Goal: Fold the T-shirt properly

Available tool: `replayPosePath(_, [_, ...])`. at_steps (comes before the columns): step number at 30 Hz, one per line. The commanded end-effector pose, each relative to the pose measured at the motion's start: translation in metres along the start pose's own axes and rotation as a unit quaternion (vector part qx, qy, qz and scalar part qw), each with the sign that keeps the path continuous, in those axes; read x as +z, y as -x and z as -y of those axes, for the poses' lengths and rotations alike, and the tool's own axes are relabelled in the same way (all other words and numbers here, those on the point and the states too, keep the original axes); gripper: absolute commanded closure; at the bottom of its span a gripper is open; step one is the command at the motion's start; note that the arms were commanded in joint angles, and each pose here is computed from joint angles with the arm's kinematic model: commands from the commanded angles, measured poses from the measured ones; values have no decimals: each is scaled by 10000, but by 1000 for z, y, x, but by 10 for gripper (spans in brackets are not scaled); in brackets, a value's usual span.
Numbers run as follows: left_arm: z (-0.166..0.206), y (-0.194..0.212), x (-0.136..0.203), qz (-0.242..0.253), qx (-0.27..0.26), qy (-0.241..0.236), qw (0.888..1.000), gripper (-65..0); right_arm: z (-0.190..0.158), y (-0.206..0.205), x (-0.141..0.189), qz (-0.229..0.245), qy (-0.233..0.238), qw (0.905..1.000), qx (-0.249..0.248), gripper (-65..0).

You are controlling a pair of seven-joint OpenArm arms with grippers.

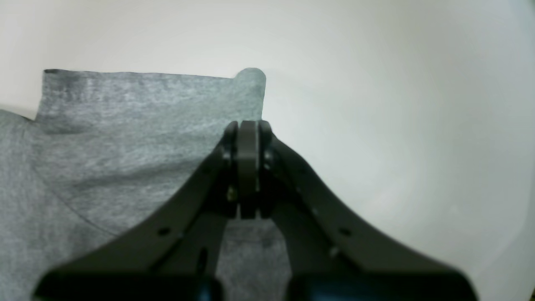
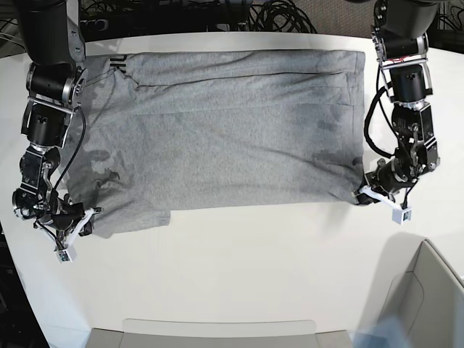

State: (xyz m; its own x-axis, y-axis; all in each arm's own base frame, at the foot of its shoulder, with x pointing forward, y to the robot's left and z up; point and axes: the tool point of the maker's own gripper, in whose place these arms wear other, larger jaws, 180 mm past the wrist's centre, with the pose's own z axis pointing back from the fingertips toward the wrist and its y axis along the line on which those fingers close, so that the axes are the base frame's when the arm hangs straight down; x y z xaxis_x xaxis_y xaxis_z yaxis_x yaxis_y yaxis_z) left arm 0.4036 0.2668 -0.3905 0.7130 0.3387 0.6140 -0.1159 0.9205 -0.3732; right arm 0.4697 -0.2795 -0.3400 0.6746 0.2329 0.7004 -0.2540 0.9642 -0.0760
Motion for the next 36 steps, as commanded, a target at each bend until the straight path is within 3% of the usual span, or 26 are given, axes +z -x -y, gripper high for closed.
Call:
replayPosePath(1, [8,-34,11,422,-184,92,9989,0,13,-37,14,496,146,9986,79,0])
replayPosePath(7, [19,-36,24,598,-507,143,9968,0,9,-30,21,475,234,9982,268,0])
replayPosePath(18, [6,2,27,301,-484,45,9984,0,0,-7,42,175,491,9958,751,0])
replayPosePath(23, [15,9,38,360,-715,89,9967,0,12,6,60,82,714,9956,605,0])
replayPosePath(36, [17,51,54,-182,-989,47,9949,0,2,44,85,-341,936,9902,979,0])
